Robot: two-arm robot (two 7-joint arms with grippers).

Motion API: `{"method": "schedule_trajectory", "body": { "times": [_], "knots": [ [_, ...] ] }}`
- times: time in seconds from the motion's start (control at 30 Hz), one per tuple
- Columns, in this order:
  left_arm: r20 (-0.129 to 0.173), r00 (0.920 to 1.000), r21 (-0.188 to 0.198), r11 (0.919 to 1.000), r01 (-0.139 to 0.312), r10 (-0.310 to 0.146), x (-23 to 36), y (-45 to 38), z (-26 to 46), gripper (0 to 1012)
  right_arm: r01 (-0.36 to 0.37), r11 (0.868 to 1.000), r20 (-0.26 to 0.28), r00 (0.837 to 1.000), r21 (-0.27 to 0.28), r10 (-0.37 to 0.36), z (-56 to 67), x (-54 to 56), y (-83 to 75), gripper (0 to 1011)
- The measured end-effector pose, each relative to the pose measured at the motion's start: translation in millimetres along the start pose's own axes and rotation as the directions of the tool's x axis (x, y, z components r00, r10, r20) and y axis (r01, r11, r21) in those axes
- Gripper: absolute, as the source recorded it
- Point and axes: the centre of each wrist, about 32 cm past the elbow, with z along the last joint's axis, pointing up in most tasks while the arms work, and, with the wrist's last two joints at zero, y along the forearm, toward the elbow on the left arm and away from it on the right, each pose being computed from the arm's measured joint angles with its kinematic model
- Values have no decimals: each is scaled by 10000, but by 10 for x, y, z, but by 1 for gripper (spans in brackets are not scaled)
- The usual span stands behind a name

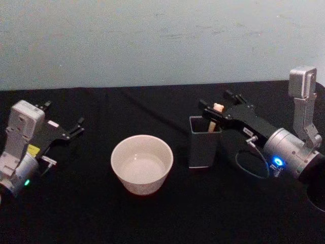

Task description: Pick up the stirring spoon with one hand, stir inside the cup, then place it back in its original position.

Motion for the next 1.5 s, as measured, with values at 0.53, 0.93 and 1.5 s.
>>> {"method": "schedule_trajectory", "body": {
  "times": [0.53,0.93,1.5],
  "knots": [
    [1,10000,1,10000,0,0,0,0,0,1001,2842,9198,2339,9074,2706,-3492,17,-130,110,1000],
    [1,10000,1,10000,0,0,0,0,0,1001,4479,8855,2573,8473,1239,-4646,-295,-35,-25,1002],
    [1,10000,2,10000,0,0,0,0,0,1001,4831,8754,2332,8499,129,-4725,-498,9,-64,1000]
  ]
}}
